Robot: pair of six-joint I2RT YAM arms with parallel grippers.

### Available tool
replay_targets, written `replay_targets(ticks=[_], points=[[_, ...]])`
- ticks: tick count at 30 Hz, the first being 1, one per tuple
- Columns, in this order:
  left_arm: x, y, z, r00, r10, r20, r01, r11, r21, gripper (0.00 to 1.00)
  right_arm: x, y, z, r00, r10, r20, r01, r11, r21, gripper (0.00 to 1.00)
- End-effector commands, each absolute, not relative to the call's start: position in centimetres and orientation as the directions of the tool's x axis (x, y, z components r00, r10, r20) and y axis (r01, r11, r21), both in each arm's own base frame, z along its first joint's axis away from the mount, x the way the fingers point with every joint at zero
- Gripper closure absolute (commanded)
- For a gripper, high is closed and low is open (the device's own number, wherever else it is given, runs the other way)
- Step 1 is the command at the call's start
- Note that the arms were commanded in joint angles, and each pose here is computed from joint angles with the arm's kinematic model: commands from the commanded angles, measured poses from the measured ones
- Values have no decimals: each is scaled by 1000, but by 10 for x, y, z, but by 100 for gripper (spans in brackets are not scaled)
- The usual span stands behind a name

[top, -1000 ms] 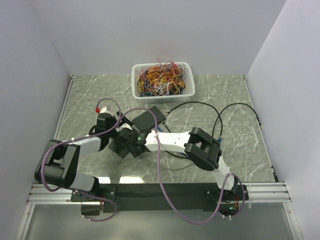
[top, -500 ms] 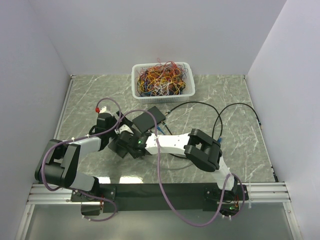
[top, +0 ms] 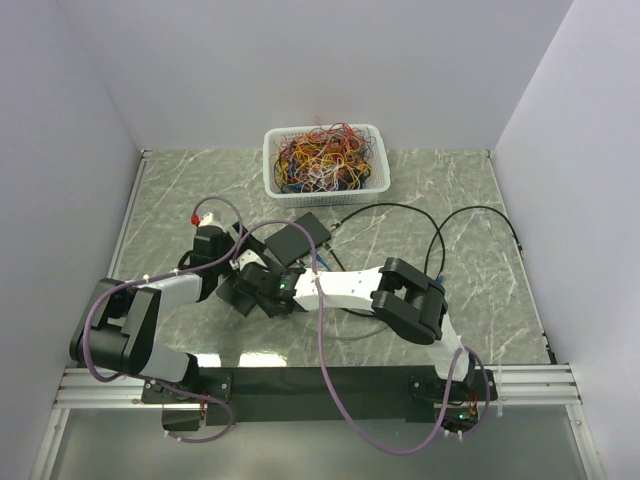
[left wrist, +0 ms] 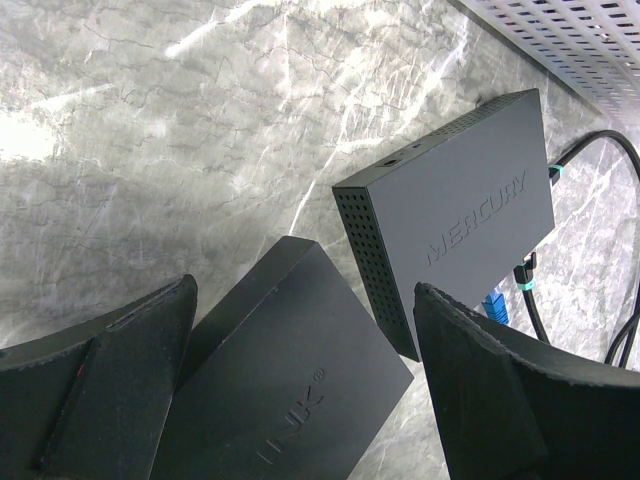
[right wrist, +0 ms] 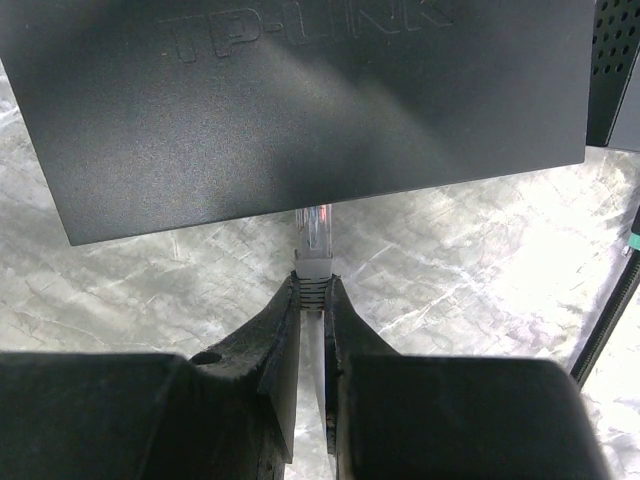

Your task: Insert the plug into the switch port

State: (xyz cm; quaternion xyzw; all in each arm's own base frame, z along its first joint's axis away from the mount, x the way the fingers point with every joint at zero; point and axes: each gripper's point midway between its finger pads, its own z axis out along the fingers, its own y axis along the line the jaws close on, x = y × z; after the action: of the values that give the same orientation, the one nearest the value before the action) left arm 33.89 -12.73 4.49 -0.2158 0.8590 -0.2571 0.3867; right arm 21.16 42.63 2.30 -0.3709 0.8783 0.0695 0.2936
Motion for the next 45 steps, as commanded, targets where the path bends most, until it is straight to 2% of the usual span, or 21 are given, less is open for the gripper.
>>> replay_targets(ticks=[1, 16, 37, 45], points=[[305, -136, 14, -714, -539, -448, -219, 779, -588, 4, 239, 474, 93, -467, -432, -771, -674, 739, -6, 100], [300, -146, 27, -705, -545, -454, -172, 752, -637, 4, 242, 479, 112, -447, -343, -826, -693, 717, 77, 100], [270, -173, 3, -774, -514, -369, -134, 703, -698, 5, 285, 475, 107, -408, -292, -865, -646, 762, 47, 100], [254, -177, -7, -796, -503, -336, -139, 693, -707, 5, 288, 479, 105, -370, -271, -889, -682, 729, 62, 100]])
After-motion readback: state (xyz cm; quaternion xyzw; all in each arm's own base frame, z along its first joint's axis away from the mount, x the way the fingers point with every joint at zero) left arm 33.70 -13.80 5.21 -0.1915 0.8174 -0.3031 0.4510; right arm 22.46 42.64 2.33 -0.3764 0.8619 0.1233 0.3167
